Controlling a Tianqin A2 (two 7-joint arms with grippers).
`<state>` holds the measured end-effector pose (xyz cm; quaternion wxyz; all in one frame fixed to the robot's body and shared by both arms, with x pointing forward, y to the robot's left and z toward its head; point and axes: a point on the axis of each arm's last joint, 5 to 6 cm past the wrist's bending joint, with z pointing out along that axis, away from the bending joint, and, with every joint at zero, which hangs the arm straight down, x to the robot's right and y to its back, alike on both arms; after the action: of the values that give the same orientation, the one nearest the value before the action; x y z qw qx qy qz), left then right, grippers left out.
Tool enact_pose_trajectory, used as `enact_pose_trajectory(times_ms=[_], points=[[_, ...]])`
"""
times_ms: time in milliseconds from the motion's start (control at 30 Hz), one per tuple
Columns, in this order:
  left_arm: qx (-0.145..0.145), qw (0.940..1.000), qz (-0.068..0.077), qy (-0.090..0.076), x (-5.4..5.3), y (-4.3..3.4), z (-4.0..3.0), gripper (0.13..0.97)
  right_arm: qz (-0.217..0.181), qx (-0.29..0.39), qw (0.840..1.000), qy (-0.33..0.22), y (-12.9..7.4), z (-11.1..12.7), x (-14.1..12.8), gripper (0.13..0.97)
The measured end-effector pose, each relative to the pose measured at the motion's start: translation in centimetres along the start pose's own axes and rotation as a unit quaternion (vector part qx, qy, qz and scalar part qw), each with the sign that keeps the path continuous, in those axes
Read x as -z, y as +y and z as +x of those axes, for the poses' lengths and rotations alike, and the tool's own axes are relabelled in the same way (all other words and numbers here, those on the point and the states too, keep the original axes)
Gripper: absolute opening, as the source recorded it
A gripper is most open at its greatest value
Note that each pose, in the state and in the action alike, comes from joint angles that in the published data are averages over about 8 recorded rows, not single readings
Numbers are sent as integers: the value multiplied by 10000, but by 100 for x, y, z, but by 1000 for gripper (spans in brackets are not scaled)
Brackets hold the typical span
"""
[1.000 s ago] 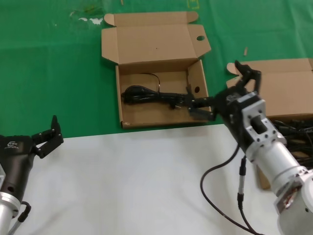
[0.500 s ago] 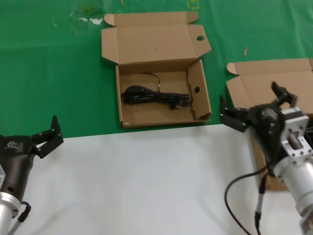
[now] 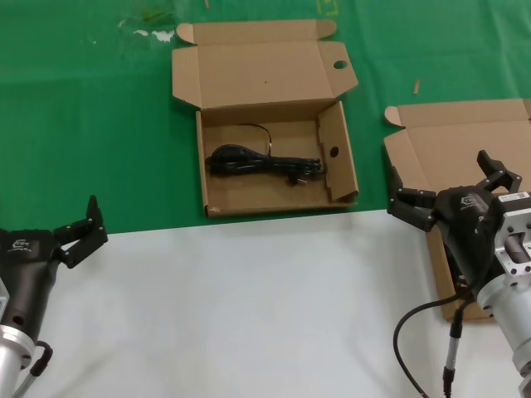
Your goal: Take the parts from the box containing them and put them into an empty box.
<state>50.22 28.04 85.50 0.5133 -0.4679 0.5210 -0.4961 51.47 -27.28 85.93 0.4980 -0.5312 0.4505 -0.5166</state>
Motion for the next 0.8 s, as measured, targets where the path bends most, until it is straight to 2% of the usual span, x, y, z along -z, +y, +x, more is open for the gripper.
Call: enact_pose_trajectory(times_ms=[800], points=[[0, 10000, 0, 0, 0, 0, 0, 966, 0, 0, 10000, 0, 0, 0, 0, 966]])
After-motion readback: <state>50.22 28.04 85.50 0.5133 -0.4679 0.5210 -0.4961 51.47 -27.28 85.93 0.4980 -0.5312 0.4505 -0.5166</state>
